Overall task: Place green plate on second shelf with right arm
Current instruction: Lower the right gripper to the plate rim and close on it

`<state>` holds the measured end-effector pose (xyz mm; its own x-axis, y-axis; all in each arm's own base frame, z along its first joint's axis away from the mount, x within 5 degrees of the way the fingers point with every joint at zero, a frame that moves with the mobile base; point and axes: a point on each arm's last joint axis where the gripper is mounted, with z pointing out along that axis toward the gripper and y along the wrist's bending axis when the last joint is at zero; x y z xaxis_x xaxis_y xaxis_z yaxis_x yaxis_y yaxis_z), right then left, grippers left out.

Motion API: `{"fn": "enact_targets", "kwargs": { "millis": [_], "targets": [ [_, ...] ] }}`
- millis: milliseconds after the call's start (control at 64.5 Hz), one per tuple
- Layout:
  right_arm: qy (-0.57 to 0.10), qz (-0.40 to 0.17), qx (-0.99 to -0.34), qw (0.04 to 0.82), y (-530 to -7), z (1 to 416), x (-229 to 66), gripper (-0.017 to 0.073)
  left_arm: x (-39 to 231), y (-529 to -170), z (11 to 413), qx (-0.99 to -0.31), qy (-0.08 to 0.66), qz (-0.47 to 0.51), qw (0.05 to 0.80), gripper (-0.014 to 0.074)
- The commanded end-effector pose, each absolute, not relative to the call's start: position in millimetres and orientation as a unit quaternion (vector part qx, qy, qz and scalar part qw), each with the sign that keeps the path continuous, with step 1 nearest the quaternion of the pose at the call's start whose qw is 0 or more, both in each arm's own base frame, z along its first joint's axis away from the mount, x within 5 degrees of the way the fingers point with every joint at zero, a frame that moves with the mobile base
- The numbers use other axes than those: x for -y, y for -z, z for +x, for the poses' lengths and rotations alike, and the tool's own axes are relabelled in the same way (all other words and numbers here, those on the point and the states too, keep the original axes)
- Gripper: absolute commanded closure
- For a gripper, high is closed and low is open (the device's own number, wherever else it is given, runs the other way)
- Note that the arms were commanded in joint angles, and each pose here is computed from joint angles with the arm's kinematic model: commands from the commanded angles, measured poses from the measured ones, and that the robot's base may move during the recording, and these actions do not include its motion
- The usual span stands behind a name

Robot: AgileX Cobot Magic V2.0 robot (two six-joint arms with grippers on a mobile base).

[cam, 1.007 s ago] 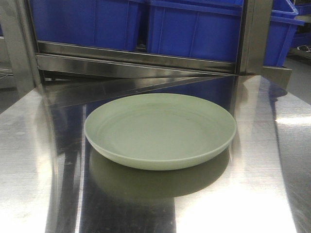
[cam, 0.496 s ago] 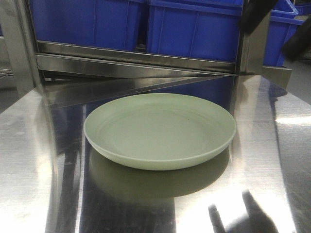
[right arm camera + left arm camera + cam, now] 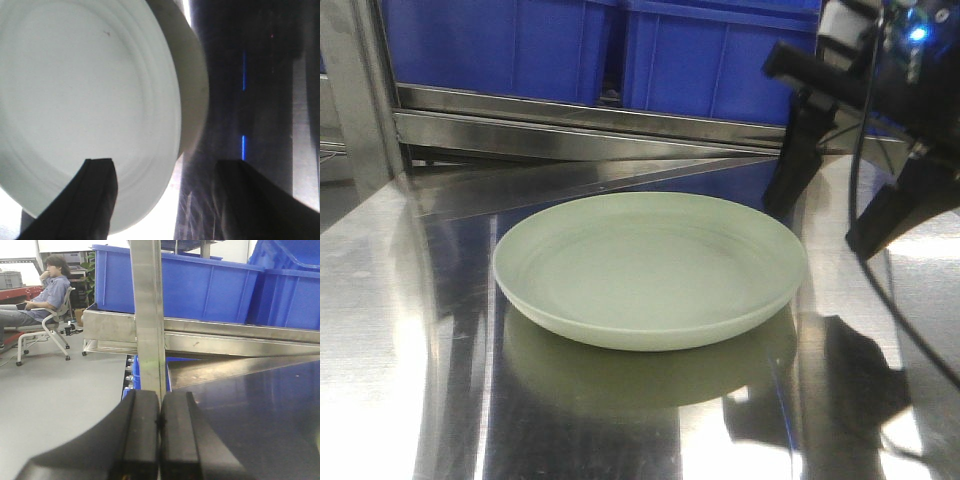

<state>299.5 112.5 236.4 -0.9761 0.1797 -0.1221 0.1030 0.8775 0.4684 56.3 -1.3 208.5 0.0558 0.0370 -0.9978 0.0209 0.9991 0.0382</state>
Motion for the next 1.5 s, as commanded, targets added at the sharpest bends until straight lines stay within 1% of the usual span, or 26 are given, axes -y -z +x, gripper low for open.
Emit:
{"fn": "enact_targets", "kwargs": {
  "millis": [0,217,821,1054,1147,1209,1271,1379,1395,1457,1488],
  "targets": [
    [-0.259,0.07,-0.958,0.1,-248,301,-120,0.0032,1,-205,56,-0.659,0.0,0.017,0.752,0.0463],
    [-0.255,0.077,-0.959,0.097,-237,308,-122,0.0032,1,-205,56,-0.659,0.0,0.017,0.752,0.0463],
    [-0.255,0.088,-0.953,0.137,-237,316,-121,0.0041,1,-205,56,-0.659,0.0,0.017,0.752,0.0463],
    [-0.251,0.09,-0.958,0.1,-221,317,-124,0.0041,1,-205,56,-0.659,0.0,0.017,0.752,0.0463],
    [-0.253,0.092,-0.958,0.097,-221,317,-125,0.0049,1,-205,56,-0.659,0.0,0.017,0.752,0.0463],
    [-0.254,0.092,-0.958,0.096,-221,317,-125,0.0091,1,-205,56,-0.659,0.0,0.017,0.752,0.0463],
    [-0.254,0.092,-0.958,0.096,-221,317,-125,0.0165,1,-205,56,-0.659,0.0,0.017,0.752,0.0463],
    [-0.254,0.091,-0.958,0.093,-221,317,-126,0.0374,1,-205,56,-0.659,0.0,0.017,0.752,0.0463],
    [-0.254,0.091,-0.958,0.093,-221,317,-126,0.0416,1,-205,56,-0.659,0.0,0.017,0.752,0.0463],
    [-0.254,0.091,-0.959,0.091,-221,316,-126,0.0519,1,-205,56,-0.659,0.0,0.017,0.752,0.0463],
    [-0.254,0.09,-0.959,0.09,-221,316,-126,0.0508,1,-205,56,-0.659,0.0,0.017,0.752,0.0463]
  ]
}}
